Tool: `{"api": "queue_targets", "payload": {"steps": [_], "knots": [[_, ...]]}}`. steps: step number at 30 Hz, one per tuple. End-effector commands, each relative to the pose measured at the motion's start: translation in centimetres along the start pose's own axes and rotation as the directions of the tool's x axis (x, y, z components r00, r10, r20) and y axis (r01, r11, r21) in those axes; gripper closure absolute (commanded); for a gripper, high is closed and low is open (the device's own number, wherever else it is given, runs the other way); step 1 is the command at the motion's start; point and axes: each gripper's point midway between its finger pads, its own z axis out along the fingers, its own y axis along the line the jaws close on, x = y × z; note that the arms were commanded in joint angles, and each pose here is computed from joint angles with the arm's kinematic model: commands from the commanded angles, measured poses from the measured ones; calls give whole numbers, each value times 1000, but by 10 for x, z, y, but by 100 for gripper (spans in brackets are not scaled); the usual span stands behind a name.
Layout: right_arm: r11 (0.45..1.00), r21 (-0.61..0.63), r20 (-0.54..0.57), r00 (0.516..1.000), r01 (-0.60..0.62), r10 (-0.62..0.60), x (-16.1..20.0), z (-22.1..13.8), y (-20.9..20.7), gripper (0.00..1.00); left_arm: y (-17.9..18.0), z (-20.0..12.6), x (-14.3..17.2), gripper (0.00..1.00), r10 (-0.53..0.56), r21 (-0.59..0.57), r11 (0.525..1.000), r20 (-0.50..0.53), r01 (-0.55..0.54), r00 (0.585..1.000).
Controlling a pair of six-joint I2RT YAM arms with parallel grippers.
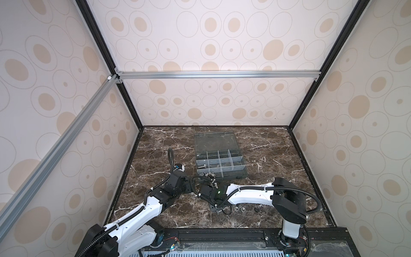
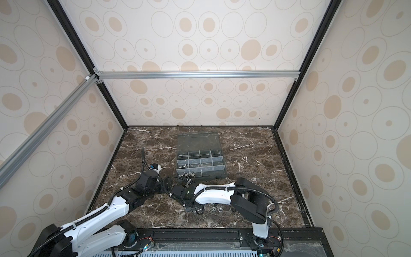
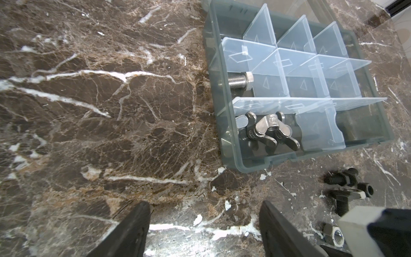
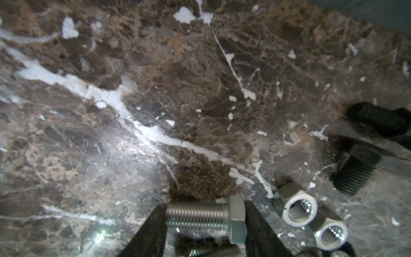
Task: Sort the screws and nuts into containers
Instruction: Pick up the screw from the bottom-center of the table, then place the screw into the container.
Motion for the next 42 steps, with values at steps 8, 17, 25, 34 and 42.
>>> {"api": "queue_targets", "payload": {"steps": [8, 17, 25, 34, 42], "knots": [[999, 21, -68, 997, 25, -24, 17, 28, 4, 45, 0, -3, -7, 22, -28, 7, 1000, 23, 28, 999], [999, 20, -56, 998, 24, -23, 14, 25, 3, 52, 0, -5, -7, 22, -28, 6, 1000, 24, 28, 999], [999, -30, 73, 997, 34, -32, -47, -24, -5, 53, 1, -7, -6, 22, -38, 9, 999, 28, 38, 999], [997, -62, 243, 970, 43, -27, -160, -65, -8, 53, 0, -12, -5, 22, -59, 30, 998, 33, 58, 998], [997, -75, 300, 953, -6, 28, -224, -48, -4, 52, 0, -13, 1, 22, -84, 51, 995, 28, 83, 996]]}}
